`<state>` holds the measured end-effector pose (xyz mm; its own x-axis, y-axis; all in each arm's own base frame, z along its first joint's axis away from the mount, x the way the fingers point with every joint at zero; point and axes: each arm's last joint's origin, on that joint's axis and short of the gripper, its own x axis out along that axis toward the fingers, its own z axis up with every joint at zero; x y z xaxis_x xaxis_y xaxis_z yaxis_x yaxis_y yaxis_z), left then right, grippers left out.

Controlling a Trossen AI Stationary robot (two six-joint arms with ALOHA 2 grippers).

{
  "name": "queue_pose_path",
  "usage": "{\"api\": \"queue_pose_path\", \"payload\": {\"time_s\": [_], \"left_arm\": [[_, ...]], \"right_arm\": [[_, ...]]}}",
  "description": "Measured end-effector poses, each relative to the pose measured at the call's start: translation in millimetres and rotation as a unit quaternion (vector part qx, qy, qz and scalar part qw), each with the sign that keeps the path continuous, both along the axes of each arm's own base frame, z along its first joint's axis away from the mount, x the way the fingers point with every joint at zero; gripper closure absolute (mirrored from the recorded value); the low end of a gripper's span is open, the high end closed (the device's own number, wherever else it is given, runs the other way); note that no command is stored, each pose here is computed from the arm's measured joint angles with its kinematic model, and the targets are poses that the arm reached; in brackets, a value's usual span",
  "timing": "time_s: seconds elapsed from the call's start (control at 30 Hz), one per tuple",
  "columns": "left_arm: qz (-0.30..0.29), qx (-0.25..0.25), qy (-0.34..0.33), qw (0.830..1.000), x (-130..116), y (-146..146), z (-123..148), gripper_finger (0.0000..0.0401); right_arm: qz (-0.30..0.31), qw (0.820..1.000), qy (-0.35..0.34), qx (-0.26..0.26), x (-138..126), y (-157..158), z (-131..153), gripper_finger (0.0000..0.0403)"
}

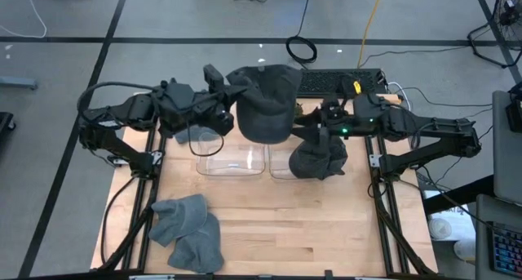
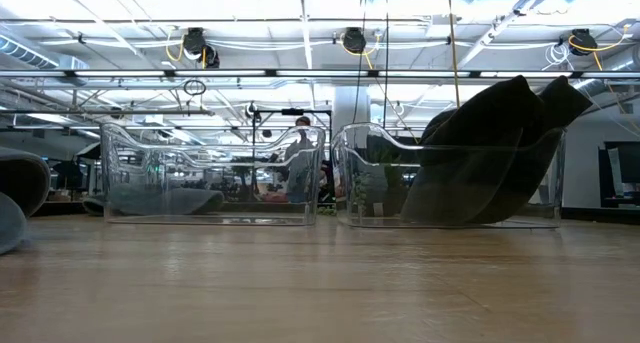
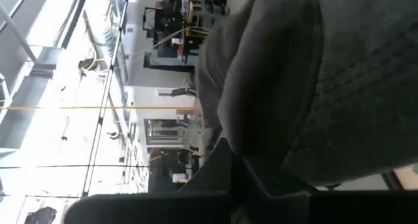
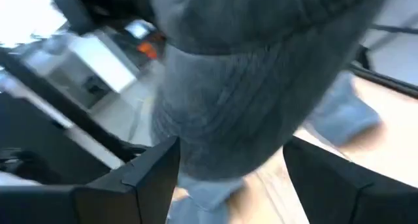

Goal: Pick & Place hat
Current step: Put the black cap into the right transparent bin

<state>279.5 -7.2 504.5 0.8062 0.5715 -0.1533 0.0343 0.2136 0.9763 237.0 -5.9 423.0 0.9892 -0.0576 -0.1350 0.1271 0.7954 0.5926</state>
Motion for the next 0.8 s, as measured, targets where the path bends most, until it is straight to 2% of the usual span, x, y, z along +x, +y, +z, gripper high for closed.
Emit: {"api": "queue_pose_path", "payload": {"time_s": [0.1,0.3,0.47,0.6,0.8], "left_arm": [[-0.004,-0.004,-0.006,1.0,0,-2,1,0.0397],[-0.008,-0.006,-0.046,0.999,1,-8,7,0.0397],[-0.004,-0.004,-0.047,0.999,1,-11,8,0.0397],[0.004,0.002,-0.039,0.999,0,-12,7,0.0397],[0.009,0.002,-0.039,0.999,0,-11,7,0.0397]], "right_arm": [[0.008,1.0,-0.03,-0.002,3,0,5,0.0145],[0.009,0.999,-0.045,-0.008,9,0,5,0.0145],[0.047,0.997,-0.068,-0.004,17,2,7,0.0162],[0.047,0.997,-0.066,0.009,17,2,6,0.0224],[0.048,0.997,-0.065,-0.002,17,3,6,0.0354]]}}
